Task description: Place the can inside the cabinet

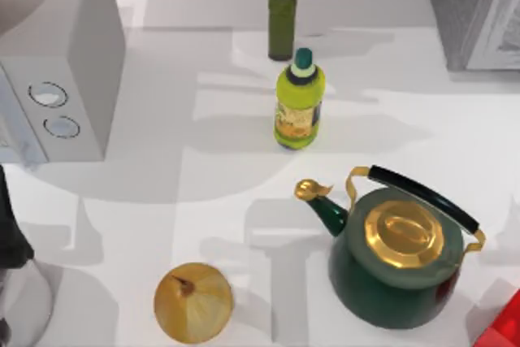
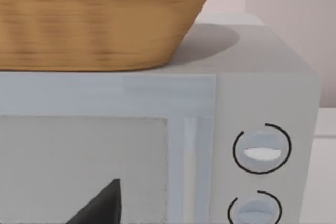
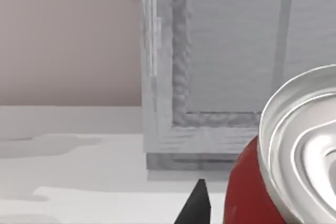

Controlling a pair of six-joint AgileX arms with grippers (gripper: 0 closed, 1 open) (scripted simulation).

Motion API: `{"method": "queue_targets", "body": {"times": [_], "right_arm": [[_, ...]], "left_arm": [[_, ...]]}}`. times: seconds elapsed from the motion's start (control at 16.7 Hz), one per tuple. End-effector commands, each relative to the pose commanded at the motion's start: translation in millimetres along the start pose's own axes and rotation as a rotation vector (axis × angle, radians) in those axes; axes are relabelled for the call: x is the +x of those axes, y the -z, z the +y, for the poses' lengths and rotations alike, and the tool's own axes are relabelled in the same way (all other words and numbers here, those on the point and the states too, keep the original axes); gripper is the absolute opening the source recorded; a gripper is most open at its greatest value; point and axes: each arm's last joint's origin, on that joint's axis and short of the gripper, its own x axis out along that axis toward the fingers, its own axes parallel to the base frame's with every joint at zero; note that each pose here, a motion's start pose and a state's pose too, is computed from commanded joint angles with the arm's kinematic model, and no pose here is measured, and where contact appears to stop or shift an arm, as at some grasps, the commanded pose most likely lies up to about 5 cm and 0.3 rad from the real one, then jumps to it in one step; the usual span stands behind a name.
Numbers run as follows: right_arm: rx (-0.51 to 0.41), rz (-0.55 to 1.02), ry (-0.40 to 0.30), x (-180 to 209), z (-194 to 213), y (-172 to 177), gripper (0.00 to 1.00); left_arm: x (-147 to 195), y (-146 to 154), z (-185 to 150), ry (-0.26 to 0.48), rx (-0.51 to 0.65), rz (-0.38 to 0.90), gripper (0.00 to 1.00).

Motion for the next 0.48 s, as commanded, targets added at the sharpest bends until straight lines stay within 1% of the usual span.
{"method": "queue_targets", "body": {"times": [0.12, 0.24, 0.36, 0.48], "right_arm": [[0.001, 0.011, 0.000, 0, 0, -7, 0.00], [0.004, 0.031, 0.000, 1, 1, -25, 0.00], [0.005, 0.048, 0.001, 4, 3, -53, 0.00], [0.005, 0.059, 0.002, 11, 5, -90, 0.00]], "left_arm": [[0, 0, 0, 0.000, 0.000, 0.000, 1.00], [0, 0, 0, 0.000, 0.000, 0.000, 1.00], [0, 0, 0, 0.000, 0.000, 0.000, 1.00], [0, 0, 0, 0.000, 0.000, 0.000, 1.00]]}}
